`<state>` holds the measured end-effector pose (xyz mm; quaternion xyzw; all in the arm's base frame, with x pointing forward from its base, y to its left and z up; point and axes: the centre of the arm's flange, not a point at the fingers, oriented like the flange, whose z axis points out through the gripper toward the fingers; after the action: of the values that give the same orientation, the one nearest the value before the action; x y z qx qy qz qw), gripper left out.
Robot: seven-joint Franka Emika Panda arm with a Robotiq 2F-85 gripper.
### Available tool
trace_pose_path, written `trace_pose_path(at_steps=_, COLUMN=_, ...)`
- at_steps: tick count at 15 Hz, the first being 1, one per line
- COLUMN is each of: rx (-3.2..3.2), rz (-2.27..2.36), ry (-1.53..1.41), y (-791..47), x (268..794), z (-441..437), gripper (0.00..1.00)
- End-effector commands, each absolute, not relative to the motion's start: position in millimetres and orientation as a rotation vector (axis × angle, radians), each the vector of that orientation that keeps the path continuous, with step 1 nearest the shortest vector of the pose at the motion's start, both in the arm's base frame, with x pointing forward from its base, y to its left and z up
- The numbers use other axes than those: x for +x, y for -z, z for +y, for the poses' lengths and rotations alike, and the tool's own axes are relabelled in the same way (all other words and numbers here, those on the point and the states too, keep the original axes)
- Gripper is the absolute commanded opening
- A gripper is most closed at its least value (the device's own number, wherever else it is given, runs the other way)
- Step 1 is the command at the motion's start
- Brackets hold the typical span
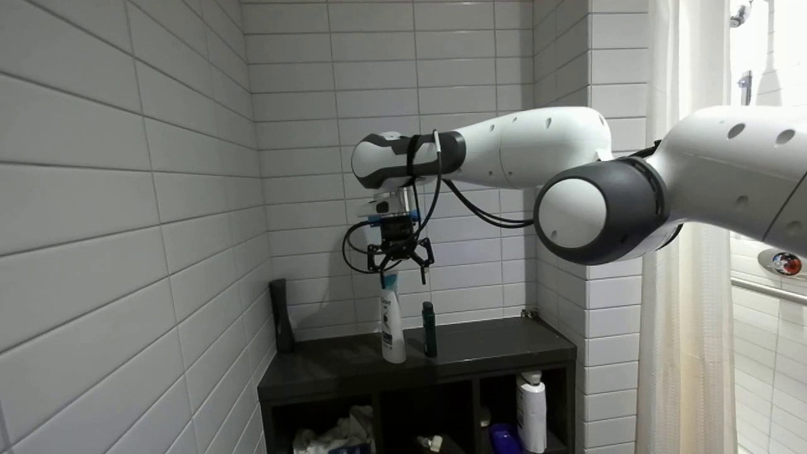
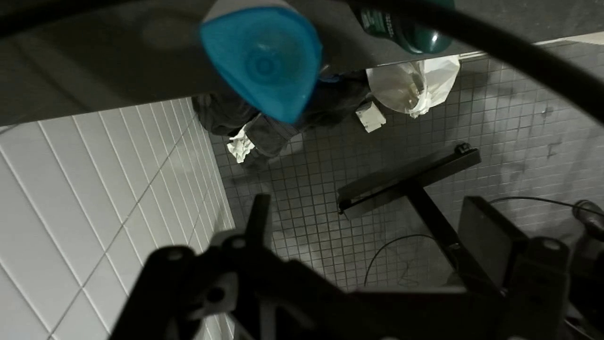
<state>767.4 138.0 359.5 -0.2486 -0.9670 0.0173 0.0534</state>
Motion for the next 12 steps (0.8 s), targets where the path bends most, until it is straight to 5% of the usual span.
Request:
trace_pose_path(at_steps=1, rx=-0.792, rz=-2.911, ry=-0.085, y=-350, x=767, z=144, gripper=1.0)
trace_pose_path(at_steps=12, rx=-0.084, rz=-3.321, ry=-0.179, y=-363, x=759, z=194, gripper=1.0)
